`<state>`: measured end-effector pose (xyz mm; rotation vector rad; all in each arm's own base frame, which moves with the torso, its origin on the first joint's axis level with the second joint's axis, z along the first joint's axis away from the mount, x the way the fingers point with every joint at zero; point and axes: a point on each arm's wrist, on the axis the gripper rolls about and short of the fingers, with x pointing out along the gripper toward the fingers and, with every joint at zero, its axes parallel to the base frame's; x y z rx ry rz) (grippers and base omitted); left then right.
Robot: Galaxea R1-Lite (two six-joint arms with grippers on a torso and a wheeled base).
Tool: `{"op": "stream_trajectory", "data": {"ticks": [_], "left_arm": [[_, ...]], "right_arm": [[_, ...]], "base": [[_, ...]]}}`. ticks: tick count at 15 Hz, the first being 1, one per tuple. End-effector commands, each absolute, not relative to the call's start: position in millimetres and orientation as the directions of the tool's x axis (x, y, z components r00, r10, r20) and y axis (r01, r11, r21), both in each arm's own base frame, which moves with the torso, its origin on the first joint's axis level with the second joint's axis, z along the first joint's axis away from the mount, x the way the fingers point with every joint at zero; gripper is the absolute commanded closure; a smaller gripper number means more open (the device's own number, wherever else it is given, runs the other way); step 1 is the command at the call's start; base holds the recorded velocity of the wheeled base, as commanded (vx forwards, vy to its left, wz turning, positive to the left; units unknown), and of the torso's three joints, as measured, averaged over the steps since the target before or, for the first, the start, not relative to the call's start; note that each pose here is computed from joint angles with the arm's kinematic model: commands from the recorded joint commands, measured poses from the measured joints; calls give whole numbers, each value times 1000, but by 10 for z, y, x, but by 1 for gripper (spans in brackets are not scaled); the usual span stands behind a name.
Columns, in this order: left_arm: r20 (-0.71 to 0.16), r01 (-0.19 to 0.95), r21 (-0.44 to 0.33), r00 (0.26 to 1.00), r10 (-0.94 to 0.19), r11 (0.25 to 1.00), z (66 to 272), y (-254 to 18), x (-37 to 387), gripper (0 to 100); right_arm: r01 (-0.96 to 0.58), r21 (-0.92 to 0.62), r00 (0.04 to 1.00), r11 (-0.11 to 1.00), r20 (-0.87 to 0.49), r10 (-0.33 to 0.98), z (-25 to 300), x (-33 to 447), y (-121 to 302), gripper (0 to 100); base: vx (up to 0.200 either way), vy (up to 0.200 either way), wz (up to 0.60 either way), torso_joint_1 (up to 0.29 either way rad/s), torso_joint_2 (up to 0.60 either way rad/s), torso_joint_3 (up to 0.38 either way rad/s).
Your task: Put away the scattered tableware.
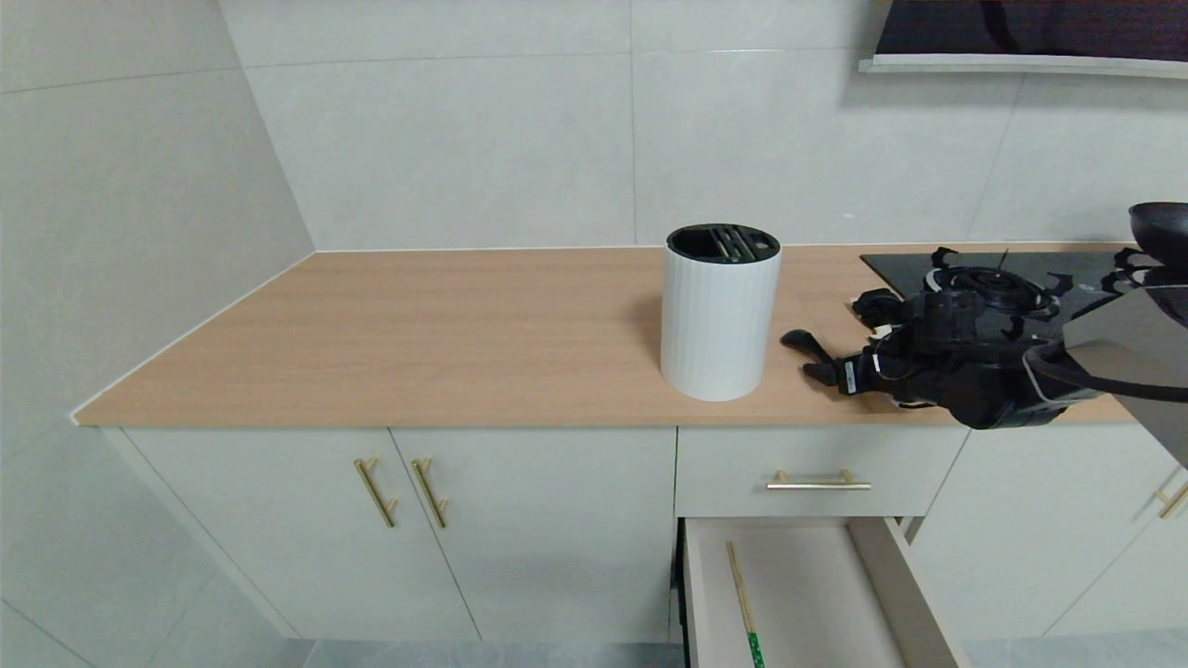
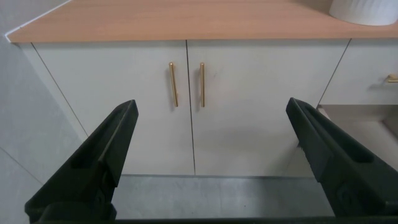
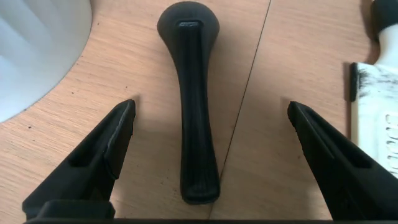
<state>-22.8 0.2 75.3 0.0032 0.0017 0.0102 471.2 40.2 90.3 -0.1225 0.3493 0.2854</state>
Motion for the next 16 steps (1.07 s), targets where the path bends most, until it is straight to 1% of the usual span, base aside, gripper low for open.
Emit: {"op": "stream_trajectory", "data": {"ticks": [1, 6, 10, 12, 14, 15, 16], "left_arm": [[-2, -11, 3, 1000, 11, 1000, 753, 2, -228, 0], [-2, -11, 3, 1000, 11, 1000, 753, 2, -228, 0], [-2, -11, 3, 1000, 11, 1000, 753, 2, -228, 0], [-2, -11, 3, 1000, 11, 1000, 753, 2, -228, 0], [-2, -11, 3, 1000, 11, 1000, 753, 2, -228, 0], [-2, -11, 3, 1000, 11, 1000, 753, 2, -228, 0], [-2, -11, 3, 1000, 11, 1000, 753, 2, -228, 0]], "right_arm": [[-297, -69, 899, 952, -357, 254, 890, 4713, 404, 100], [-299, -69, 896, 952, -362, 255, 866, 4716, 411, 100], [-293, -72, 901, 954, -356, 250, 937, 4698, 409, 100], [-290, -70, 905, 954, -344, 250, 1047, 4667, 406, 100], [-281, -31, 904, 959, -344, 254, 1222, 4589, 435, 100], [-278, -21, 903, 960, -347, 254, 1261, 4571, 440, 100], [-258, 2, 904, 966, -352, 242, 1443, 4478, 502, 100]], "base": [[0, 0, 0, 0, 0, 0], [0, 0, 0, 0, 0, 0], [0, 0, 0, 0, 0, 0], [0, 0, 0, 0, 0, 0], [0, 0, 0, 0, 0, 0], [0, 0, 0, 0, 0, 0], [0, 0, 0, 0, 0, 0]]}}
